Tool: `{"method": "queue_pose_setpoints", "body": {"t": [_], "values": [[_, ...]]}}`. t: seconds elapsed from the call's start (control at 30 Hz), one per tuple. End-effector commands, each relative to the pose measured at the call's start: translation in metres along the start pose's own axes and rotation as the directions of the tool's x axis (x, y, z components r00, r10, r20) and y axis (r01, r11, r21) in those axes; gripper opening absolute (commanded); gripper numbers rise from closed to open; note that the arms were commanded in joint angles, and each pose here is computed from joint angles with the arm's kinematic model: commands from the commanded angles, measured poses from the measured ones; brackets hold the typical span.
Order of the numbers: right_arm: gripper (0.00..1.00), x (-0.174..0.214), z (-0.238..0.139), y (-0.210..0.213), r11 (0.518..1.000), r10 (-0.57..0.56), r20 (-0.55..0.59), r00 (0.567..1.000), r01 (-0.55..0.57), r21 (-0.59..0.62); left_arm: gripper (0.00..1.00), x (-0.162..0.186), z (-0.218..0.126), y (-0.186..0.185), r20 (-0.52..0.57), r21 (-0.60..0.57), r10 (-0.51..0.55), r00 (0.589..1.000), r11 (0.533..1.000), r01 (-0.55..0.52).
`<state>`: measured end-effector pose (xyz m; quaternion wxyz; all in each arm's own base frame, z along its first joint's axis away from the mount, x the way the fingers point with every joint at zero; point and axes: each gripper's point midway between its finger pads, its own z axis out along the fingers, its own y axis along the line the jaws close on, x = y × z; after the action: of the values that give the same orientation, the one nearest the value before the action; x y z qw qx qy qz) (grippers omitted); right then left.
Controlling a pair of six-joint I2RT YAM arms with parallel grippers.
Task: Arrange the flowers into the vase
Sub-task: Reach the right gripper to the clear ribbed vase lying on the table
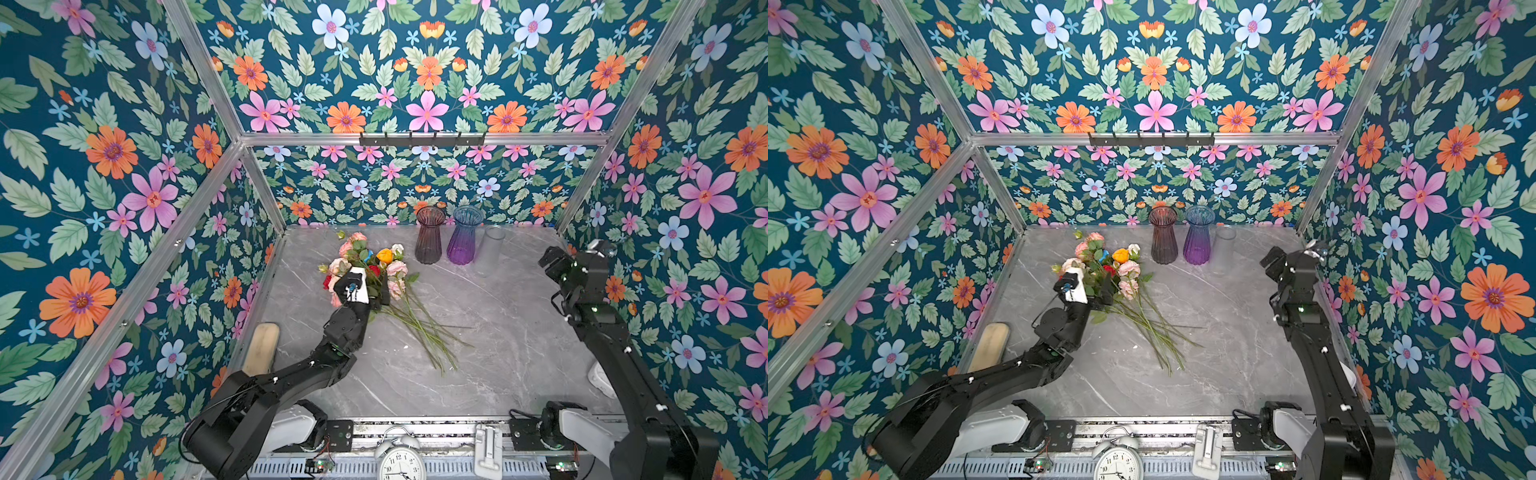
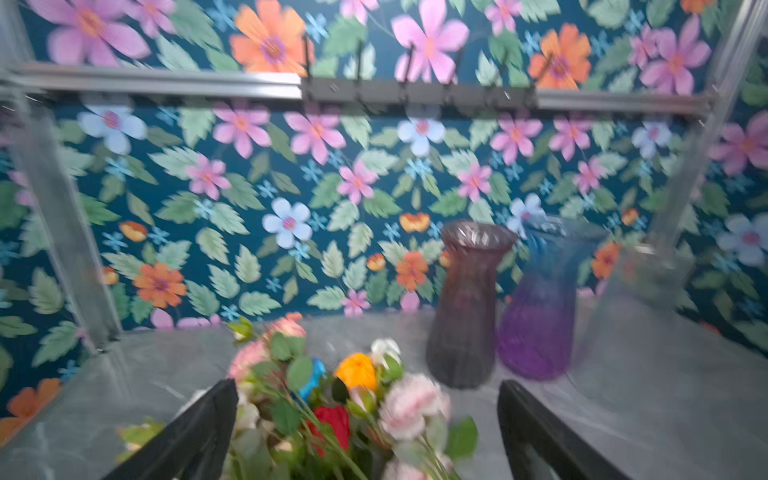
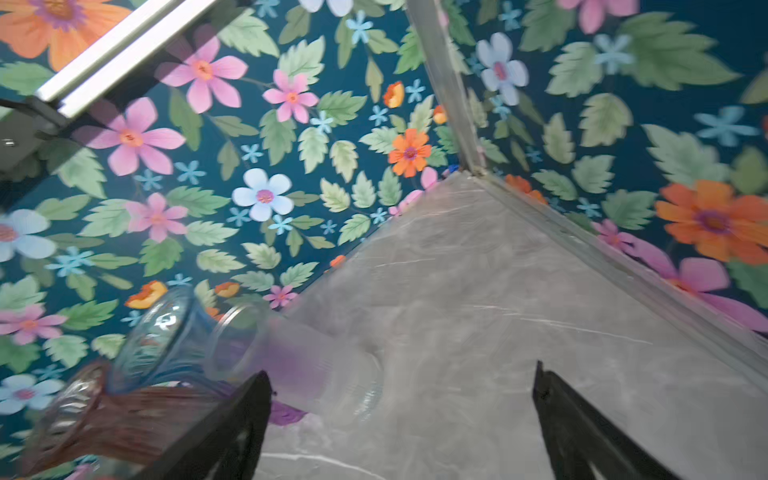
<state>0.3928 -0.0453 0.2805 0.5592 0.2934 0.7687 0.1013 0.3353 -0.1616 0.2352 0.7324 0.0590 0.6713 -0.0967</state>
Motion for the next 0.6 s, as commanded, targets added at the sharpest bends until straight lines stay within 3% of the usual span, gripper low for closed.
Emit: {"method": "queue_pose_setpoints", "body": {"t": [0.0, 0.13, 0.23, 0.3, 0.37, 0.4, 0.57], "values": [[0.99, 0.045, 0.011, 0.035, 0.991, -0.036, -0.348, 0.937, -0.011, -0.132, 1.0, 0.014, -0.006, -0.017, -0.027, 0.104, -0.13, 0.991, 0.986, 0.132], [0.99, 0.053, 0.037, 0.054, 0.992, -0.039, -0.518, 0.854, -0.031, -0.125, 1.0, 0.009, -0.018, -0.021, 0.033, 0.175, -0.25, 0.968, 0.955, 0.24], [0.98, 0.05, 0.05, 0.065, 0.992, -0.043, -0.571, 0.82, -0.031, -0.119, 1.0, 0.013, -0.014, -0.026, 0.003, 0.191, -0.207, 0.978, 0.96, 0.203], [0.82, 0.053, 0.066, 0.064, 0.995, -0.045, -0.597, 0.801, -0.017, -0.098, 1.0, 0.018, -0.01, -0.019, -0.025, 0.14, -0.197, 0.98, 0.97, 0.199], [0.58, 0.054, 0.077, 0.062, 0.997, -0.047, -0.617, 0.785, 0.003, -0.073, 1.0, 0.021, -0.01, -0.008, -0.032, 0.079, -0.21, 0.977, 0.974, 0.212], [0.51, 0.057, 0.082, 0.061, 0.998, -0.047, -0.633, 0.773, 0.009, -0.062, 1.0, 0.021, -0.012, -0.003, -0.026, 0.061, -0.22, 0.975, 0.973, 0.222], [0.46, 0.072, 0.101, 0.062, 0.998, -0.063, -0.681, 0.73, 0.04, -0.049, 1.0, 0.016, -0.013, 0.0, -0.034, 0.061, -0.22, 0.975, 0.973, 0.221]]}}
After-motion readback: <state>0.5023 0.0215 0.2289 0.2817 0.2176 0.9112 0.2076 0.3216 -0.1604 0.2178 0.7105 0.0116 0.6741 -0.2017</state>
